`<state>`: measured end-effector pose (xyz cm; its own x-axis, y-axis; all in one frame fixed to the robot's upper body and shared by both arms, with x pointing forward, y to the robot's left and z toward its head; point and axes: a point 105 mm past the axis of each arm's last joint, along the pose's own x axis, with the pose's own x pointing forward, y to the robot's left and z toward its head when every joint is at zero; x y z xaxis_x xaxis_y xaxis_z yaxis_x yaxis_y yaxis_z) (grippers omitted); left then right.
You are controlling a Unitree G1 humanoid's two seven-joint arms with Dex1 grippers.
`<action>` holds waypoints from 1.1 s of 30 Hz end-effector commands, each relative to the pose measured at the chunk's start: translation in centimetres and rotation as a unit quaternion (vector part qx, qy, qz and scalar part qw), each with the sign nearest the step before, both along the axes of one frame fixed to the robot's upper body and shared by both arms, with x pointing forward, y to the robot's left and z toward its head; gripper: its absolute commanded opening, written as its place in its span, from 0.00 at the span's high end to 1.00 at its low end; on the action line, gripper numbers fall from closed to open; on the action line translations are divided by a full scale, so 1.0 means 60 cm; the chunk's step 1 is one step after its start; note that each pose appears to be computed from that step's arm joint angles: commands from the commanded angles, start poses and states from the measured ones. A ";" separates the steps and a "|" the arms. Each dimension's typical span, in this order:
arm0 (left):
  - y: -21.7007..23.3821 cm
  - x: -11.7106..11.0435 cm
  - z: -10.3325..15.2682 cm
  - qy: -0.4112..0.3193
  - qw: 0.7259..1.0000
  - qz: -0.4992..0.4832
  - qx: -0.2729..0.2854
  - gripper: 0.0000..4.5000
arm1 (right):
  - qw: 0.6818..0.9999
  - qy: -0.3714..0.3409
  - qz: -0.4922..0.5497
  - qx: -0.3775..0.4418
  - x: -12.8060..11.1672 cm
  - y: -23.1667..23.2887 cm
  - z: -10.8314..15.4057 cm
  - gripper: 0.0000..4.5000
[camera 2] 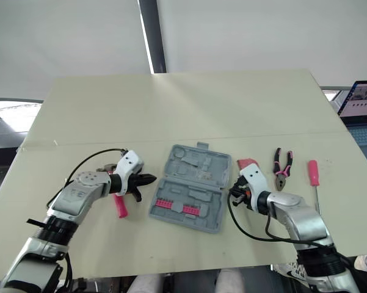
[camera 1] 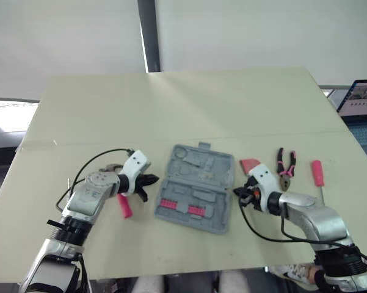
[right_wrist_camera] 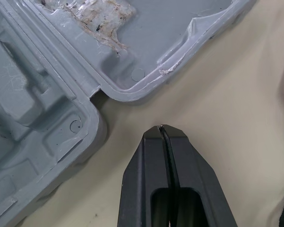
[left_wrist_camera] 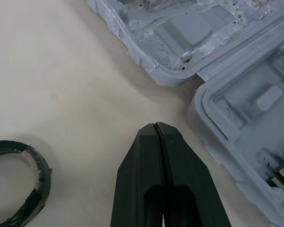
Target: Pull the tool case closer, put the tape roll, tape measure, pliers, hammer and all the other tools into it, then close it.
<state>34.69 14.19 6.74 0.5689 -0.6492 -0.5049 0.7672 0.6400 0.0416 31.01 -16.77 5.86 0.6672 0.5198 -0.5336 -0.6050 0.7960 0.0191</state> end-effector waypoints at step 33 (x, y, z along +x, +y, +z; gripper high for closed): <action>-0.051 -0.026 -0.010 0.009 0.997 -0.070 0.013 0.99 | 0.997 -0.008 0.080 0.002 -0.008 0.052 0.004 0.99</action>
<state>34.08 12.16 6.19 0.5100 -0.6749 -0.5333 0.8212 0.5665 0.0685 31.09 -14.71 5.75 0.6218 0.5694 -0.5378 -0.6786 0.7345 -0.0069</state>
